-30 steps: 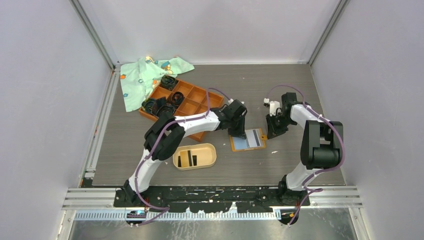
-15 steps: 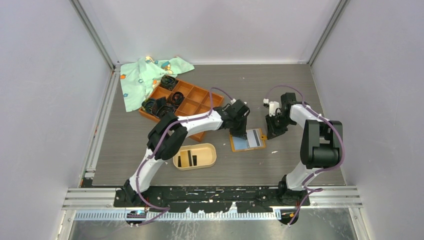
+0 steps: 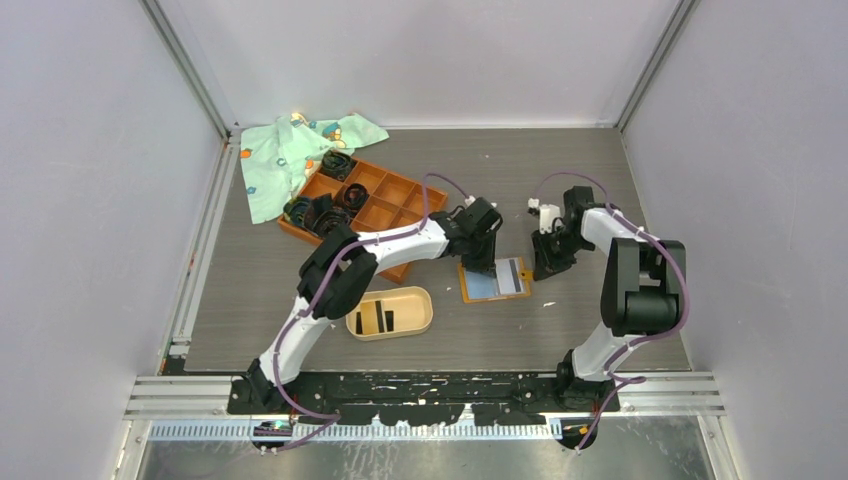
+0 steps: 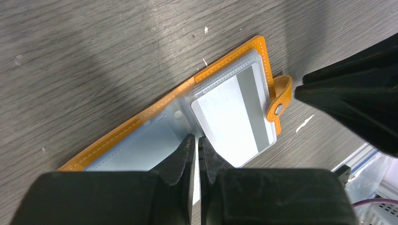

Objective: Put the credit cards into the card holder
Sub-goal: Insert the credit card into the card holder.

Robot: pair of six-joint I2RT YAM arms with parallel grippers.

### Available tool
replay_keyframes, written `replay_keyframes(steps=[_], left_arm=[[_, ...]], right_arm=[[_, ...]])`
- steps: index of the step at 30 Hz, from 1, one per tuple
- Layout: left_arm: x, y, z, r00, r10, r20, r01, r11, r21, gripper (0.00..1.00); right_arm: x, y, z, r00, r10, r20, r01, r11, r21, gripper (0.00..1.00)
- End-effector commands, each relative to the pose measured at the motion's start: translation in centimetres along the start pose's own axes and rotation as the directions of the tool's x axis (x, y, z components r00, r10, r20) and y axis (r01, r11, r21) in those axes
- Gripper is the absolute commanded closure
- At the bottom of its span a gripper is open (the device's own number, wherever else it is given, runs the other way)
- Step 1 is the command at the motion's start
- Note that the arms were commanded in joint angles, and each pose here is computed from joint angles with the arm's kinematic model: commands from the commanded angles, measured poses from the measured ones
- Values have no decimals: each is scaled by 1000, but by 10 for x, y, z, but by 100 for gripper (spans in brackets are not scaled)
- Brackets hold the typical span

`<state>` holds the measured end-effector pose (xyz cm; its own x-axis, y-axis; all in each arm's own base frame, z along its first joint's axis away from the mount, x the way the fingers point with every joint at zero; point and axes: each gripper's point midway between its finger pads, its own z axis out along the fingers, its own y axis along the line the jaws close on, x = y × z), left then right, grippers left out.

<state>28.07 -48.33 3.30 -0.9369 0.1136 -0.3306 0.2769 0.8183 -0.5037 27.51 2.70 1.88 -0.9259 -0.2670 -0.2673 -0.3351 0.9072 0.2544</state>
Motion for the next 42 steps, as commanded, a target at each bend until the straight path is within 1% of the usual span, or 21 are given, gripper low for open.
replay_keyframes(steps=[1,4,5,7,10,11,13,14,16,18,21,23,27,31,36,42], left_arm=[[-35,-27,-48,984,109,144,-115,993,30,89],[-45,-30,-79,959,193,206,-199,980,6,84],[-46,-28,-87,950,219,221,-223,975,-8,82],[-49,-19,-102,929,272,250,-267,962,-54,73],[-51,-3,-118,893,332,306,-310,943,-119,57],[-51,2,-121,885,336,322,-310,942,-131,48],[-48,14,-122,890,294,348,-266,956,-127,31],[-46,20,-120,904,247,348,-225,969,-103,29],[-41,26,-115,937,136,321,-141,990,-6,29],[-34,31,-111,960,29,279,-49,997,62,30],[-28,35,-107,965,-14,262,-4,998,68,33],[-24,39,-102,969,-52,242,39,997,59,36],[-8,50,-83,977,-125,173,120,992,39,42],[-1,50,-70,978,-164,131,158,986,52,47],[9,56,-61,976,-199,87,197,980,25,47],[22,56,-50,971,-236,27,235,971,44,45]], right_arm=[[-19,-8,-30,991,46,124,-44,999,-18,78],[-28,10,-46,976,10,218,14,994,-105,75],[-32,24,-51,965,-8,262,54,984,-169,74],[-37,50,-60,941,-42,336,139,953,-270,72],[-33,75,-63,913,-112,393,254,909,-331,69],[-30,79,-60,907,-147,394,288,900,-328,67],[-28,84,-51,901,-207,381,331,896,-296,64],[-27,83,-47,900,-235,367,345,899,-271,61],[-30,75,-40,900,-275,338,351,917,-190,53],[-36,59,-37,904,-289,314,330,940,-84,47],[-42,50,-31,909,-310,280,319,948,14,42],[-41,45,-27,918,-299,261,301,953,35,40],[-36,37,-16,938,-283,200,278,959,53,40],[-34,30,-8,955,-256,151,248,966,66,40],[-28,26,-2,969,-228,94,223,973,55,41],[-17,20,4,980,-198,26,196,980,45,50]])
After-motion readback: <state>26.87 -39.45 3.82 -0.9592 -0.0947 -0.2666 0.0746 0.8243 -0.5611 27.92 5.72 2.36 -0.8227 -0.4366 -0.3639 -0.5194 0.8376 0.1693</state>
